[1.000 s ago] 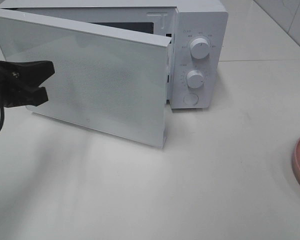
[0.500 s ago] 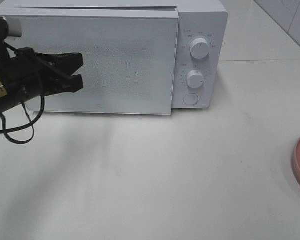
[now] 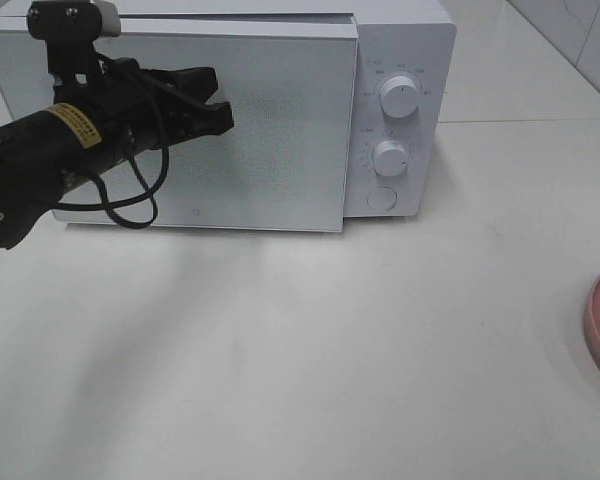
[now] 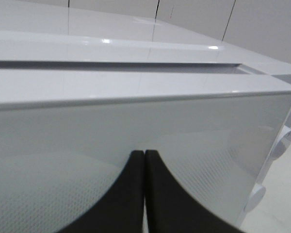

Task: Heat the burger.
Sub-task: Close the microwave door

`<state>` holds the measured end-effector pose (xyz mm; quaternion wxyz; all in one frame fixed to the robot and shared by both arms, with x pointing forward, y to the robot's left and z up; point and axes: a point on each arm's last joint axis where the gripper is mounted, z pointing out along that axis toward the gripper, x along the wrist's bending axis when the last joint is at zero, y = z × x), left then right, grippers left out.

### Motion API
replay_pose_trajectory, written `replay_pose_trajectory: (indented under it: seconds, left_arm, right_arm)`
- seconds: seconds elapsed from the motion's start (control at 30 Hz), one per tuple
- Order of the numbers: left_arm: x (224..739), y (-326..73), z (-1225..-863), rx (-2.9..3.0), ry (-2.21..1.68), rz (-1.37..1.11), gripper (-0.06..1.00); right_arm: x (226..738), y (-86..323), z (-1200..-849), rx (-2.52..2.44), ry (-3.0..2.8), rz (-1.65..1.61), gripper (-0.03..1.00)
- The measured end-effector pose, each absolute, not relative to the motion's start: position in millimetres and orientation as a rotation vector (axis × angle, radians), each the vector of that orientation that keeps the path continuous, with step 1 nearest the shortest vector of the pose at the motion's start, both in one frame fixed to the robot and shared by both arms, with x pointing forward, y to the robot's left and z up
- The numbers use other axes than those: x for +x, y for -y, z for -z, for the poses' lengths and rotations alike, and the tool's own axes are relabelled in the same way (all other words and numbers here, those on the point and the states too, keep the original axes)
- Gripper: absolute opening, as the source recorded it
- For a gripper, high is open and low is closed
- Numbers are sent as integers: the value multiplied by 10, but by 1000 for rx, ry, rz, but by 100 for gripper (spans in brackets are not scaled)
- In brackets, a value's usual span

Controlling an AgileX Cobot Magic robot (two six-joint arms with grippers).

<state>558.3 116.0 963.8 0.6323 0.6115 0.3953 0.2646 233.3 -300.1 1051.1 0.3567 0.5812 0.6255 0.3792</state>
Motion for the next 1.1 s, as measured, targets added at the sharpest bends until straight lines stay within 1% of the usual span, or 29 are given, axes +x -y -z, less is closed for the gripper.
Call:
replay_pose_trajectory:
  seconds: [0.6, 0.97, 1.1]
  left_arm:
    - [5873, -631, -9646, 1412, -750, -582, 0]
    - [5927, -593, -9623, 1405, -757, -592, 0]
    - [5912, -585, -9633, 1409, -788, -538, 0]
  right_arm:
    - [2333, 3001, -10511, 1501, -1615, -979, 71]
    - [2333, 3000, -10511, 1501, -1615, -980, 71]
    - [2334, 3000, -10509, 1501, -1616, -979, 71]
